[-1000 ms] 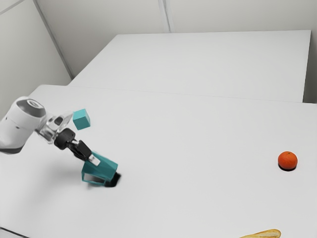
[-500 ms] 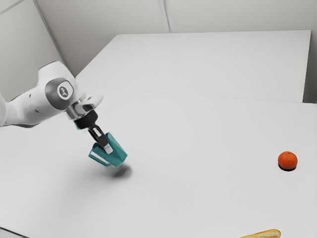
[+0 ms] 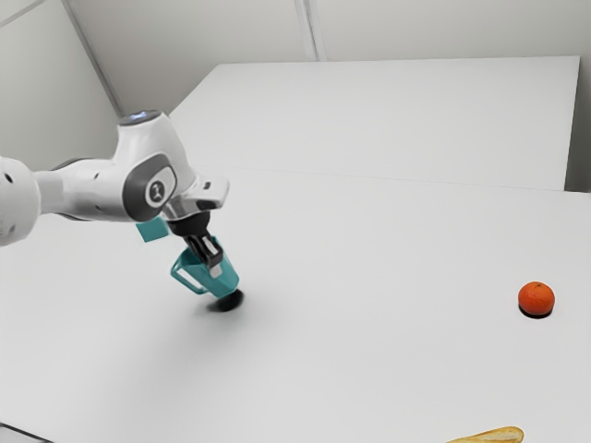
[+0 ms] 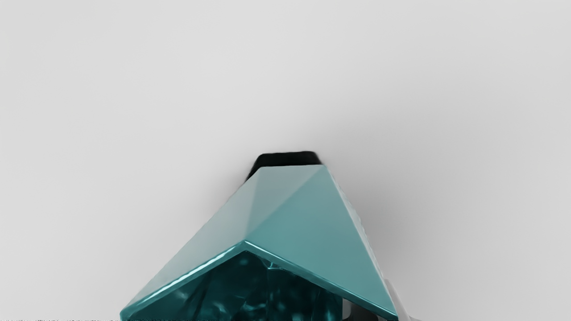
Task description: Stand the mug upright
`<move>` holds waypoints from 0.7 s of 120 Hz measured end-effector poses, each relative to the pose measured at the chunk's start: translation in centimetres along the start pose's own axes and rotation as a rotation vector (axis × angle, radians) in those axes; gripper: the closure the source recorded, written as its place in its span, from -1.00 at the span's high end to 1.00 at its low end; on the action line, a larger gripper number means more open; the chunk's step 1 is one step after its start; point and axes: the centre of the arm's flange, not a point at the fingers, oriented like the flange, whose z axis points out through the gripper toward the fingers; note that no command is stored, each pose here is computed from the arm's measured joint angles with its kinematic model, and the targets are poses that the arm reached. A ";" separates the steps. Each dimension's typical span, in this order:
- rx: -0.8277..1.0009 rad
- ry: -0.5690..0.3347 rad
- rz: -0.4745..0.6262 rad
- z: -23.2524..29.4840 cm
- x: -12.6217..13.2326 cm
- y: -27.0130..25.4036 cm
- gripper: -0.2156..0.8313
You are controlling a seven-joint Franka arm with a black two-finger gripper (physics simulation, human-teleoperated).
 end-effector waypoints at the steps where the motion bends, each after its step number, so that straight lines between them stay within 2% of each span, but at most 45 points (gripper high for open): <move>1: 0.002 -0.002 -0.002 0.1 0.0 0.0 -0.91; 24: 0.019 -0.030 -0.051 0.8 1.1 -0.6 -0.91; 84: 0.014 -0.097 -0.153 3.0 0.9 -0.2 -0.89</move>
